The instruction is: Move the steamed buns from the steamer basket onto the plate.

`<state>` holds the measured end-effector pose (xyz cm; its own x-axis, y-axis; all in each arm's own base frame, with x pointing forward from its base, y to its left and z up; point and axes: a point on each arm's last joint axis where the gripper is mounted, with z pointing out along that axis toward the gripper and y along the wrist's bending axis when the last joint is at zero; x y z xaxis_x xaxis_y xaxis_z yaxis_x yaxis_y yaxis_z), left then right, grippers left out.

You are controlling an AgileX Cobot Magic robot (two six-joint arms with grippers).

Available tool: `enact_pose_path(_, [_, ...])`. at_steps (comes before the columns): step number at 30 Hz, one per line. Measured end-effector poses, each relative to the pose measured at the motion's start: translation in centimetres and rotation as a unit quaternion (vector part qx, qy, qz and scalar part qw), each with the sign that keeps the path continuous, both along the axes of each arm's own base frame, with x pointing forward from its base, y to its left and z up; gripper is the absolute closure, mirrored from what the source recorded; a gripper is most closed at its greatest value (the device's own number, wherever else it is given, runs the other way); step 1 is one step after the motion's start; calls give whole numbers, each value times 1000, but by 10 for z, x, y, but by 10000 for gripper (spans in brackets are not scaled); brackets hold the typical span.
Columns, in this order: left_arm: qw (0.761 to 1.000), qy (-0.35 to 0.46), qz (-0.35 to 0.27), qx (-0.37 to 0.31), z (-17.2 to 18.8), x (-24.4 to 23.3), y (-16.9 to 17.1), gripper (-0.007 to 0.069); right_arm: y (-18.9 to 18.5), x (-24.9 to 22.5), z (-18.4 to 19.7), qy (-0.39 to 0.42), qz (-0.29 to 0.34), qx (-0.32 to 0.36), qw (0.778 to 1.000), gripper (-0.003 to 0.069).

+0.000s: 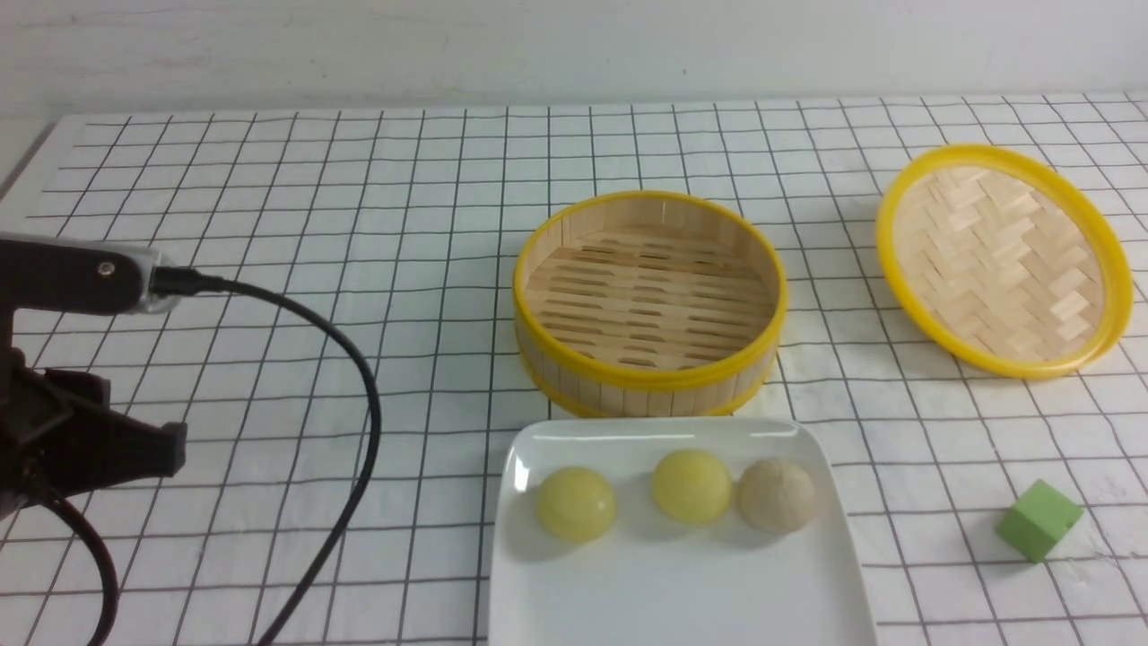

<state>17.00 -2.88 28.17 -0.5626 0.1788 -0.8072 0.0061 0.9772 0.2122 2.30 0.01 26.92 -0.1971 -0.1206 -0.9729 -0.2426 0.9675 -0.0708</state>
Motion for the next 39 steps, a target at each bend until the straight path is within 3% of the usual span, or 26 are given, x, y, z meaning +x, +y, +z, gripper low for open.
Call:
enact_pose_path(10, [998, 34, 47, 25, -4, -5, 9, 396, 4, 1, 18, -91, 15, 37, 995, 290])
enact_pose_path(29, [990, 79, 105, 56, -9, -13, 21, 393, 4, 3, 15, -92, 15, 43, 995, 442])
enact_pose_path(33, [989, 81, 109, 58, -9, -14, 21, 393, 8, 12, -5, -77, 3, 74, 994, 442])
enact_pose_path(39, [988, 85, 114, 61, -9, -14, 22, 393, 13, 25, -48, -51, 19, 68, 996, 442])
